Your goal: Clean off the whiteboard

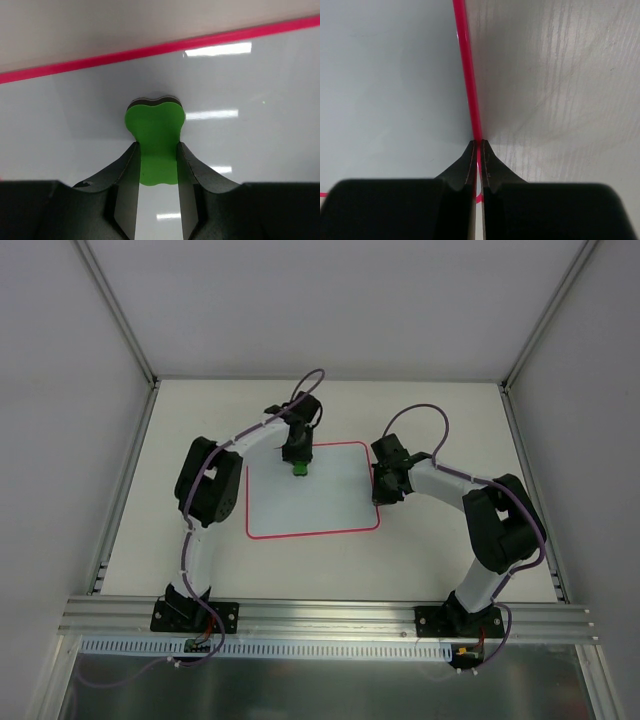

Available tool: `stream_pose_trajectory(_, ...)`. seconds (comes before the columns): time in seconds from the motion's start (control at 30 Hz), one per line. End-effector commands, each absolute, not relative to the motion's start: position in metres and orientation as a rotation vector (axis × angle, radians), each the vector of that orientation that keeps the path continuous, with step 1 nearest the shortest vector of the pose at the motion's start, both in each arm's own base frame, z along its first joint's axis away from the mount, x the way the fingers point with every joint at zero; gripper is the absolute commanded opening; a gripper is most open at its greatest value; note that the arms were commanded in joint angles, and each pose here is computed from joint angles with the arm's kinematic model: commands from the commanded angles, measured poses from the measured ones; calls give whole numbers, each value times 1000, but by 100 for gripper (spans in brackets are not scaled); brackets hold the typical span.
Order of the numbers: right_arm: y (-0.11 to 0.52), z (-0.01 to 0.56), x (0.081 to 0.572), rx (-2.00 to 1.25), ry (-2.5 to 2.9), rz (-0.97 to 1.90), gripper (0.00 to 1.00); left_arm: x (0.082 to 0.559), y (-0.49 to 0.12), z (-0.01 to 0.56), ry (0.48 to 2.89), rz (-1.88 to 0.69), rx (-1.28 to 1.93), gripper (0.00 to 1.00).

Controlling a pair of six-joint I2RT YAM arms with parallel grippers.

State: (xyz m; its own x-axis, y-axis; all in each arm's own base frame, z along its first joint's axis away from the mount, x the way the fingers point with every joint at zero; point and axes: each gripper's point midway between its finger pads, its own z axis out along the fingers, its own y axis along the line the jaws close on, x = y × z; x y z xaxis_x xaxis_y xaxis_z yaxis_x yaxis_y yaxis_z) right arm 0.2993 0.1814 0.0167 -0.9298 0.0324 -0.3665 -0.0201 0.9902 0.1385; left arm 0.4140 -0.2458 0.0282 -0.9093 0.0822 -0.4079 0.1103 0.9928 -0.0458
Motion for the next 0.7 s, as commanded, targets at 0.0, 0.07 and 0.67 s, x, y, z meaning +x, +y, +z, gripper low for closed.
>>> stream_pose_trajectory(0.0,160,-19,270,-6,2890,42,0,381,-161,-2,2912,140,-56,0)
stream_pose_trajectory(0.07,160,-19,270,-4,2891,44,1,373,-153,-3,2924,179,-56,0)
stream_pose_trajectory(0.67,161,-16,273,-7,2879,48,0,291,-262,-27,3049,-12,276,0)
